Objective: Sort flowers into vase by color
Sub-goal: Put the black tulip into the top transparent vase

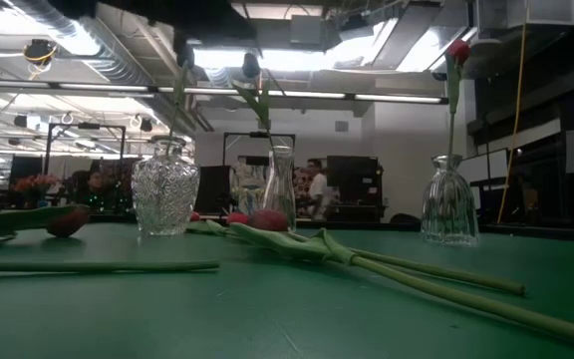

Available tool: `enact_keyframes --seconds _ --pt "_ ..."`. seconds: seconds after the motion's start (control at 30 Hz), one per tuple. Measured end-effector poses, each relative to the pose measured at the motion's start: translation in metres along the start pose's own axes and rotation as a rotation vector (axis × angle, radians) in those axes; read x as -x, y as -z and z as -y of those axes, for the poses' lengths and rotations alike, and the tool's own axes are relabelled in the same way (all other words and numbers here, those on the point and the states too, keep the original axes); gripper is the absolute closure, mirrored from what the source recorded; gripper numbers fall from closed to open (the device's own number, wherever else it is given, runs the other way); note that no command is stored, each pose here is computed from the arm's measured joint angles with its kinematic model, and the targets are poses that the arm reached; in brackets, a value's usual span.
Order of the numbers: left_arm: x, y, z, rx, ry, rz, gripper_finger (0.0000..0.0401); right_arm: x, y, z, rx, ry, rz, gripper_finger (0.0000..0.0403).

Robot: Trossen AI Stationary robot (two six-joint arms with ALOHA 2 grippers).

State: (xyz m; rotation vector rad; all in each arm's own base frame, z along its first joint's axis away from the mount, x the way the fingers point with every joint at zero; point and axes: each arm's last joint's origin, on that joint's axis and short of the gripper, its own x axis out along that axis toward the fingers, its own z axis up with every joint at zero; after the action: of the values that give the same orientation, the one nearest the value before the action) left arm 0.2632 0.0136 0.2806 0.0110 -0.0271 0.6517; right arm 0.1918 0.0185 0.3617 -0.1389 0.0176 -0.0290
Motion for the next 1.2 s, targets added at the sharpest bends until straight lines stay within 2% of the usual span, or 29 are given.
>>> enact_keyframes --seconds 0.17,0.33,0.6,0.83,1.2 --pt "-0.022 0.022 0.004 -0.033 -0.045 0.008 0.04 0.0 0.001 0.0 0.002 -0.001 -0.008 0.0171" --pt "-0.035 0.037 0.002 -0.113 -0.173 -0.001 0.04 0.004 0.001 0.001 0.0 -0.002 -0.02 0.0171" --pt "-0.036 0.037 0.001 -0.127 -0.207 0.002 0.04 0.005 0.002 0.001 -0.002 -0.003 -0.03 0.0171" --pt "-0.045 0.051 -0.003 -0.148 -0.247 -0.042 0.0401 0.005 0.002 0.001 -0.01 -0.004 -0.032 0.0171" --pt "-0.047 0.057 -0.003 -0.146 -0.25 -0.06 0.0401 0.005 0.003 0.0 -0.021 -0.011 -0.046 0.0171"
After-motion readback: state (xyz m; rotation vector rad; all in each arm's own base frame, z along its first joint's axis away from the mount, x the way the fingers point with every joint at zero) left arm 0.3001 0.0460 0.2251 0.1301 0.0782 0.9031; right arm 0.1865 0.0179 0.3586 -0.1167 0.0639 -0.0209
